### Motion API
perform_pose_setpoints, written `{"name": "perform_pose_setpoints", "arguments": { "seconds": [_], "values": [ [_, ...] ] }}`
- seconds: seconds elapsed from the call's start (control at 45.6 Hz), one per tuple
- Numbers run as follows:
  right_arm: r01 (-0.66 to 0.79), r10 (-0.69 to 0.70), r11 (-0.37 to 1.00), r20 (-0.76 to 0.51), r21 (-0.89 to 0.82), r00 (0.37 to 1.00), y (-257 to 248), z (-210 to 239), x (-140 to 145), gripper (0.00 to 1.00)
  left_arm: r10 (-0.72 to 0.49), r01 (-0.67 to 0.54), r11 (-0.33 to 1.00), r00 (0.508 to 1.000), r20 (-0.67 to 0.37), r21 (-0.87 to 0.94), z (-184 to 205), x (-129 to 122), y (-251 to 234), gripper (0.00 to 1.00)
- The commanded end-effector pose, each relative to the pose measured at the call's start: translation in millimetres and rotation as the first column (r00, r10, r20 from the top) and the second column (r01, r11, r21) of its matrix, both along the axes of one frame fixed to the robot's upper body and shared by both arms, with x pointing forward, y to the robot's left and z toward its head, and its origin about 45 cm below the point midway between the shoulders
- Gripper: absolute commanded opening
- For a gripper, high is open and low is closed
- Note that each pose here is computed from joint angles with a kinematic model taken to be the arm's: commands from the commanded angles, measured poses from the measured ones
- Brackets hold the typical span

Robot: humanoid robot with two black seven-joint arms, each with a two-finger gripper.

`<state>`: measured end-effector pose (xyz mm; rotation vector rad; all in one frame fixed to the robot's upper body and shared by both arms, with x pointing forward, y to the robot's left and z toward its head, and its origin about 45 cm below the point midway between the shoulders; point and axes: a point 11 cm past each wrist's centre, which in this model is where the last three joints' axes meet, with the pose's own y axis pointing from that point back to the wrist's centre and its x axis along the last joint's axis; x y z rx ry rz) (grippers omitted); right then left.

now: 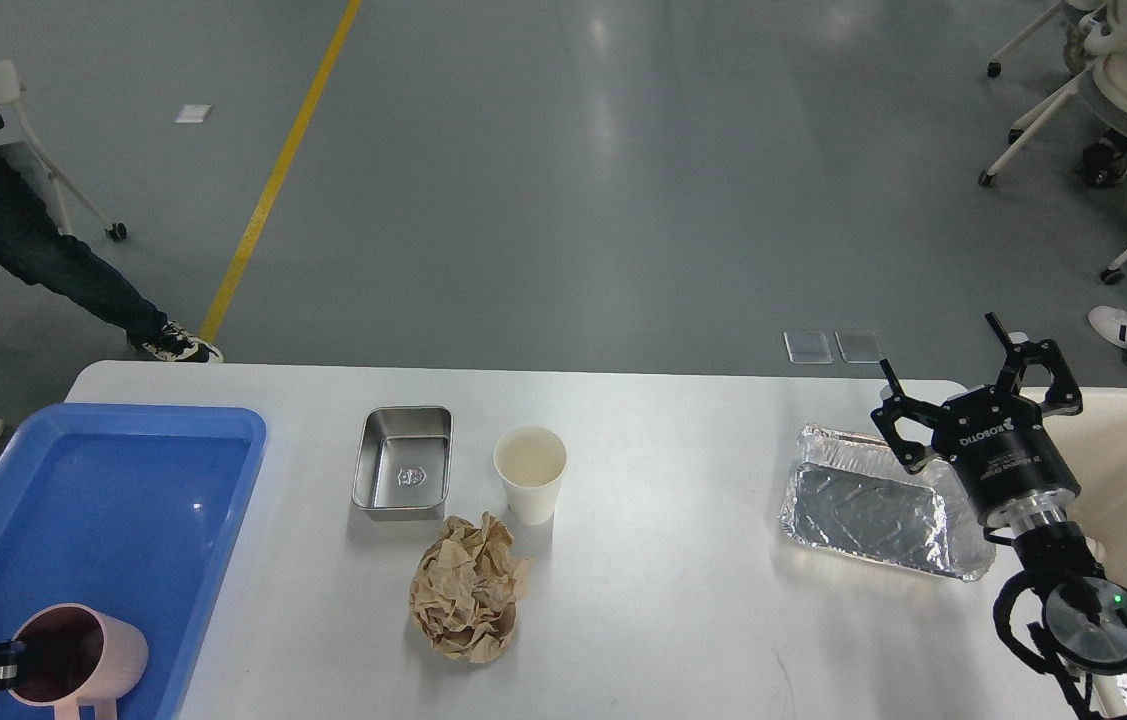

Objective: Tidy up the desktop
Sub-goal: 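Lift the pink mug and set it in the blue tray, then reach the left gripper to the steel box and grasp it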

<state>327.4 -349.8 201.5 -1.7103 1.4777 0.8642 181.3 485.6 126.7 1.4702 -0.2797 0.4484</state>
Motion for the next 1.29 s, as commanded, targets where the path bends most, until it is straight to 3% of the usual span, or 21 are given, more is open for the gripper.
{"name": "perform_pose_setpoints", "arguments": {
  "seconds": [0.0,0.088,0.263,0.394,0.548,0.767,1.052,1.271],
  "values": [
    [0.000,0.000,1.000,-0.001,0.000,1.000,-0.1,-0.4,-0.3,1.00,-0.004,0.004,1.000,1.000,0.003,-0.010,-0.6,1.1,-2.4,0.68],
    [0.000,0.000,1.000,-0.001,0.000,1.000,-0.1,-0.4,-0.3,1.00,-0.007,0.007,1.000,1.000,0.005,-0.012,-0.3,1.6,-2.8,0.80],
    [0.001,-0.001,1.000,-0.002,0.000,1.000,-0.4,-0.8,-0.3,1.00,-0.014,0.015,1.000,1.000,0.020,-0.020,6.5,3.7,-3.2,0.89],
    [0.000,0.000,1.000,0.002,0.001,1.000,0.4,0.6,0.9,1.00,-0.022,0.027,0.998,0.995,0.097,-0.050,36.1,16.2,-2.1,0.89],
    [-0.001,0.001,1.000,0.005,0.001,1.000,0.8,2.0,2.2,1.00,-0.058,0.085,0.990,0.973,0.221,-0.113,69.4,47.3,-25.6,0.89],
    [-0.002,0.002,1.000,0.004,-0.020,1.000,0.1,2.5,2.2,1.00,-0.132,0.196,0.954,0.955,0.266,-0.229,84.1,52.1,-82.0,0.89],
    [-0.003,0.003,1.000,0.000,-0.020,1.000,1.0,0.8,1.7,1.00,-0.180,0.315,0.912,0.883,0.434,-0.262,130.5,87.9,-121.2,0.89],
    [-0.001,0.001,1.000,-0.001,-0.022,1.000,0.1,0.7,1.4,1.00,-0.184,0.326,0.904,0.880,0.438,-0.275,131.2,91.1,-127.7,0.89]
  ]
}}
